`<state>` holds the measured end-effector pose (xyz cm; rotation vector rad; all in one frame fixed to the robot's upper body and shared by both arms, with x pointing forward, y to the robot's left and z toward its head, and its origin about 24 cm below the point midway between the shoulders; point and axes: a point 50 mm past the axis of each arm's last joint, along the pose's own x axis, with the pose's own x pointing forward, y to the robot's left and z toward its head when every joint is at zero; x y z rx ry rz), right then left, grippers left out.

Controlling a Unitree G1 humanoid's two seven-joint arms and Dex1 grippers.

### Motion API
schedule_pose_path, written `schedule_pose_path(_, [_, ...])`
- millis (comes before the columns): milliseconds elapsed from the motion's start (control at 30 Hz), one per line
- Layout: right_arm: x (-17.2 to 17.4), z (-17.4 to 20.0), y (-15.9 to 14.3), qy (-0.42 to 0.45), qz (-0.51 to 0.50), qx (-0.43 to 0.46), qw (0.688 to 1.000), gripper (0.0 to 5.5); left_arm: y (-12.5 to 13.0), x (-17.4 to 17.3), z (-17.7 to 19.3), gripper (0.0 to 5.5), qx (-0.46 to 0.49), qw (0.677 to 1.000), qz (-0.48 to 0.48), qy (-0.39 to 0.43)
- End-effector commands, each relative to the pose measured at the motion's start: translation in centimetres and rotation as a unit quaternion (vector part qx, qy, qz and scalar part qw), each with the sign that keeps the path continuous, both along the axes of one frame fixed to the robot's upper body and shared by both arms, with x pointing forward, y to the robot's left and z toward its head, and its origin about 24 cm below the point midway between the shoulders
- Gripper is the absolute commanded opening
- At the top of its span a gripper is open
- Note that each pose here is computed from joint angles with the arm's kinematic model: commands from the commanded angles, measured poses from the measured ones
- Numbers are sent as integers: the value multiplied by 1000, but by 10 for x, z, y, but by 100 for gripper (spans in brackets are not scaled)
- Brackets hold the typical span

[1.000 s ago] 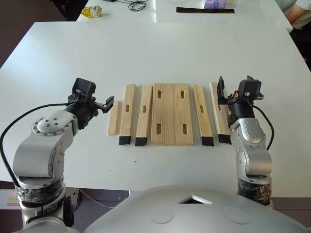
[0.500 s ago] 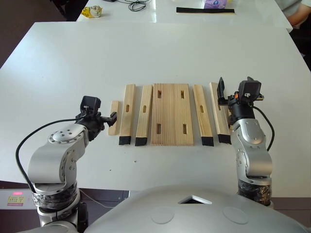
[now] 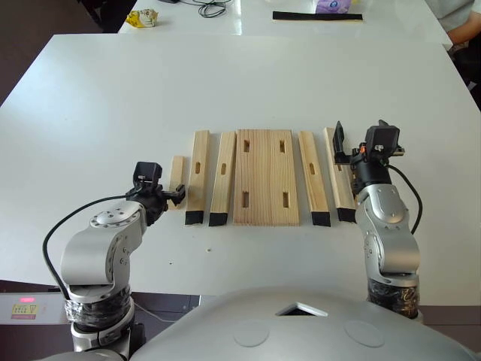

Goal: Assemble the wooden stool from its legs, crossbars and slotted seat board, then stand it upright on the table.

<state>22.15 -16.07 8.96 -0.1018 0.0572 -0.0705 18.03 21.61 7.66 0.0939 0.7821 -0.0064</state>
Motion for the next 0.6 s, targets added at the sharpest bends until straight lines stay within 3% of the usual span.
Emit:
schedule_pose_path(33, [1, -2, -1, 9, -1, -7, 1000, 447, 2, 1, -2, 425, 6, 1000, 14, -1])
schedule_pose_path(333, [1, -3, 1, 10, -1, -5, 1000, 447, -9, 6, -6, 425, -11, 1000, 0, 2])
schedule_pose_path(600, [-3, -4, 1, 13, -6, -3, 1000, 447, 2, -2, -9, 310, -15, 999, 11, 28])
